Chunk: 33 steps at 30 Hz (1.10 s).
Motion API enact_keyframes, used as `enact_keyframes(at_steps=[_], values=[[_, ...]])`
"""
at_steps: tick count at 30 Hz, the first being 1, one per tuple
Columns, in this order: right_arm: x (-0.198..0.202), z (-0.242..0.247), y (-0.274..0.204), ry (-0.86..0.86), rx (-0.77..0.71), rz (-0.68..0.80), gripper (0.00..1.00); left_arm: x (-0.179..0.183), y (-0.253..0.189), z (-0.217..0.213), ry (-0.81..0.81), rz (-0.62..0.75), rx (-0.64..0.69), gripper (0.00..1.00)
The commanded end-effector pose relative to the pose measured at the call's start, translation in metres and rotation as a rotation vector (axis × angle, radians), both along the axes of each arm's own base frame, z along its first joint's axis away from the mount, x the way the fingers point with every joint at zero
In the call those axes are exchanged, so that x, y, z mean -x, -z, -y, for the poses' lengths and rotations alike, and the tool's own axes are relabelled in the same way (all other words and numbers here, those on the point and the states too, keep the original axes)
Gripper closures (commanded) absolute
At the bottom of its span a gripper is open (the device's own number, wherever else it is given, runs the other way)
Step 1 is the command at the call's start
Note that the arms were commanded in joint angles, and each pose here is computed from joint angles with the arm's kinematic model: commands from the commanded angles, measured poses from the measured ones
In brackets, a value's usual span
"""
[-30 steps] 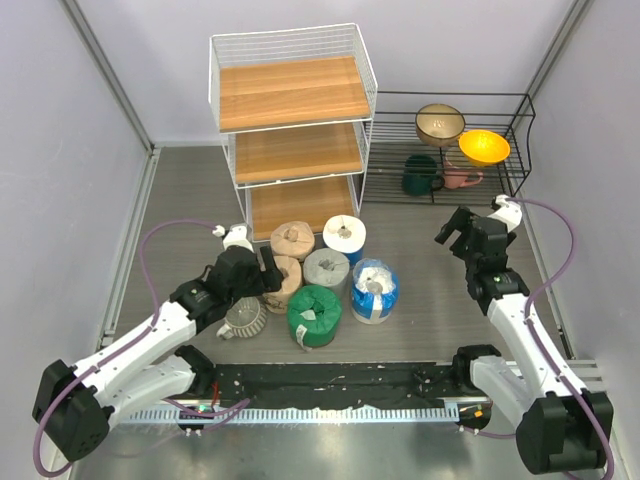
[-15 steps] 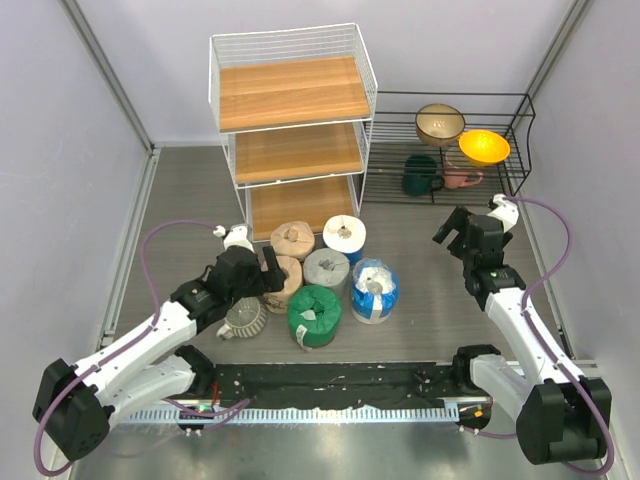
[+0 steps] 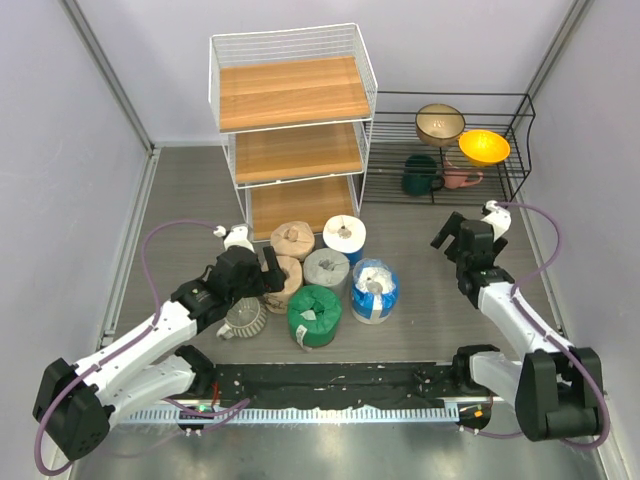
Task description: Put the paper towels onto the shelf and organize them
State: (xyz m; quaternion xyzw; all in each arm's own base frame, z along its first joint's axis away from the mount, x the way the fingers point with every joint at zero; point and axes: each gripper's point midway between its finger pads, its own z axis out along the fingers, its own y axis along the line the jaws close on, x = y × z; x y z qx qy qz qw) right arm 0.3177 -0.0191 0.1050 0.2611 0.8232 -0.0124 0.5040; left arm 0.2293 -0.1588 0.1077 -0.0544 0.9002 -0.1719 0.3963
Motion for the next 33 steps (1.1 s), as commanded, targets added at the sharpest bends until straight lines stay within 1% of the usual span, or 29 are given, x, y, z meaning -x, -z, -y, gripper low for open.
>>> enact_keyframes(at_steps=[1, 4, 5, 7, 12, 14, 15, 20, 24, 25, 28, 32, 33], values=[[-0.015, 0.006, -0.019, 0.034, 0.016, 0.098, 0.02, -0.003, -0.011, 0.006, 0.030, 0.029, 0.006, 0.09], [-0.008, 0.000, -0.032, 0.011, -0.010, 0.144, 0.02, -0.003, -0.013, 0.004, 0.030, 0.036, -0.001, 0.09], [-0.005, 0.000, -0.046, 0.008, -0.017, 0.184, 0.02, -0.003, -0.014, 0.004, 0.029, 0.038, -0.002, 0.08], [0.006, -0.001, -0.046, 0.002, -0.022, 0.167, 0.02, -0.003, -0.012, 0.002, 0.027, 0.034, -0.007, 0.08], [0.037, -0.009, -0.070, -0.028, -0.080, 0.220, 0.02, -0.002, -0.012, 0.004, 0.032, 0.036, 0.002, 0.06], [0.046, -0.012, -0.070, -0.040, -0.102, 0.218, 0.02, -0.002, -0.013, 0.005, 0.034, 0.037, 0.005, 0.06], [0.051, -0.013, -0.079, -0.042, -0.112, 0.250, 0.02, -0.002, -0.013, 0.005, 0.036, 0.038, 0.007, 0.06], [0.062, -0.015, -0.082, -0.053, -0.125, 0.242, 0.02, 0.000, -0.013, 0.001, 0.030, 0.039, 0.002, 0.06], [0.053, -0.010, -0.074, -0.025, -0.111, 0.221, 0.00, 0.001, -0.012, -0.001, 0.023, 0.041, 0.001, 0.05], [0.049, -0.012, -0.067, -0.029, -0.113, 0.195, 0.00, 0.002, -0.012, -0.001, 0.024, 0.036, 0.001, 0.05], [0.032, -0.013, -0.068, -0.031, -0.109, 0.218, 0.00, 0.003, -0.014, -0.002, 0.023, 0.038, -0.001, 0.05], [0.002, -0.008, -0.050, 0.000, -0.080, 0.184, 0.00, 0.002, -0.017, -0.004, 0.023, 0.051, -0.006, 0.05], [-0.006, -0.008, -0.051, -0.001, -0.080, 0.200, 0.00, 0.001, -0.019, -0.004, 0.023, 0.054, -0.008, 0.04]])
